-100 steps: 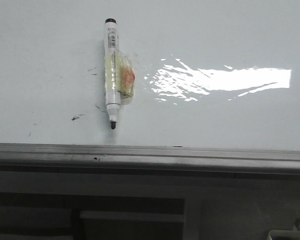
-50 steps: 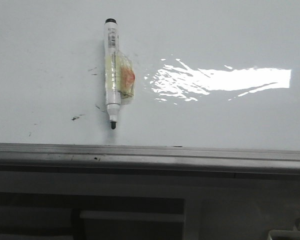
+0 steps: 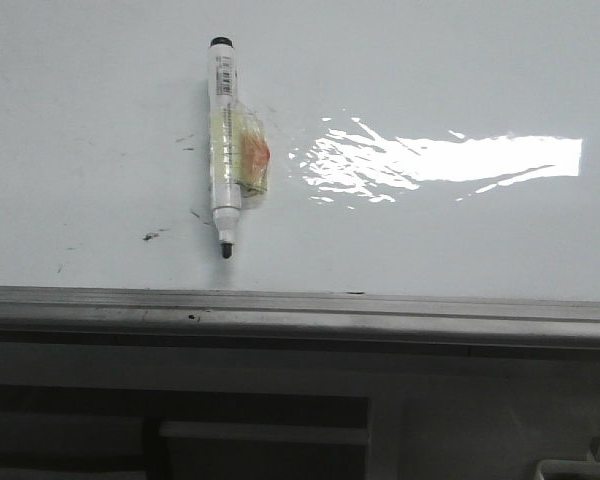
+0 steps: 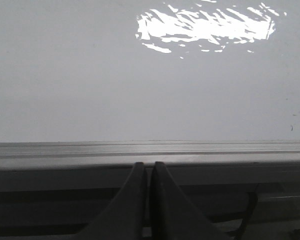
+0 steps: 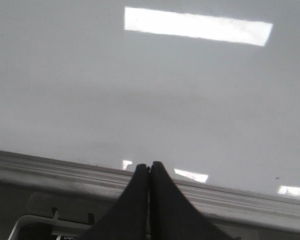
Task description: Write number 5 on whiteboard
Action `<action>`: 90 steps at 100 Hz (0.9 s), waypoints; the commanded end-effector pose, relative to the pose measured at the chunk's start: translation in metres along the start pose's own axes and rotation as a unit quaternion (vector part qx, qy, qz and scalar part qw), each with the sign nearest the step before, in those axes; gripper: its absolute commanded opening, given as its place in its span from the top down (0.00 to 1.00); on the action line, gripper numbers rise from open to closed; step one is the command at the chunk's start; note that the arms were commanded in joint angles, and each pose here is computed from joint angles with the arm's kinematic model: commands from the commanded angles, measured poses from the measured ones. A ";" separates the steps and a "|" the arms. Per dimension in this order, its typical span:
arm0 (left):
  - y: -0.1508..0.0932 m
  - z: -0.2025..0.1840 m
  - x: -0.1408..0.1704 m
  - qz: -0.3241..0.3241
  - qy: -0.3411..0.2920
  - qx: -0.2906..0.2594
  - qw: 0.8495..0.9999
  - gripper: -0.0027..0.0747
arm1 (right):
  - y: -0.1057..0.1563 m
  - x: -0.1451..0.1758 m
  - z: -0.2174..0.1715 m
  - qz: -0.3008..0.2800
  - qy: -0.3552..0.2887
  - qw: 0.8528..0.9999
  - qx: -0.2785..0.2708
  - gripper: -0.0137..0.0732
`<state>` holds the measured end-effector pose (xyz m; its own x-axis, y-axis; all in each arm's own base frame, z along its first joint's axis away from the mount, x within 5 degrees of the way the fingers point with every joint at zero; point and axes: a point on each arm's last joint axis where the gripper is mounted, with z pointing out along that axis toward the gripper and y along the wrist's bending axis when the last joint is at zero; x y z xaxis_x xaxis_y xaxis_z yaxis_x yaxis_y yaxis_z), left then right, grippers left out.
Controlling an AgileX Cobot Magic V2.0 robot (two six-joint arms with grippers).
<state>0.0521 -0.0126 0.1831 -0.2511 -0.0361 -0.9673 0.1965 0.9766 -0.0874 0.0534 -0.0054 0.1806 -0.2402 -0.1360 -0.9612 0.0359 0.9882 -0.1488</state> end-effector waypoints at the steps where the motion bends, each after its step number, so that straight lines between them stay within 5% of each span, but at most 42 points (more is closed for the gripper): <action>1: 0.000 0.001 0.001 -0.009 -0.027 0.001 1.000 0.99 | 0.000 0.004 0.001 -0.009 -0.008 1.000 0.003 0.89; 90: 0.001 0.001 0.001 -0.005 -0.028 -0.001 1.000 0.99 | 0.000 0.003 0.001 -0.009 -0.017 1.000 0.003 0.89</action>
<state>0.0521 -0.0126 0.1831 -0.2511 -0.0361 -0.9673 0.1965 0.9766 -0.0874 0.0534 -0.0054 0.1806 -0.2402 -0.1360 -0.9612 0.0359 0.9882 -0.1488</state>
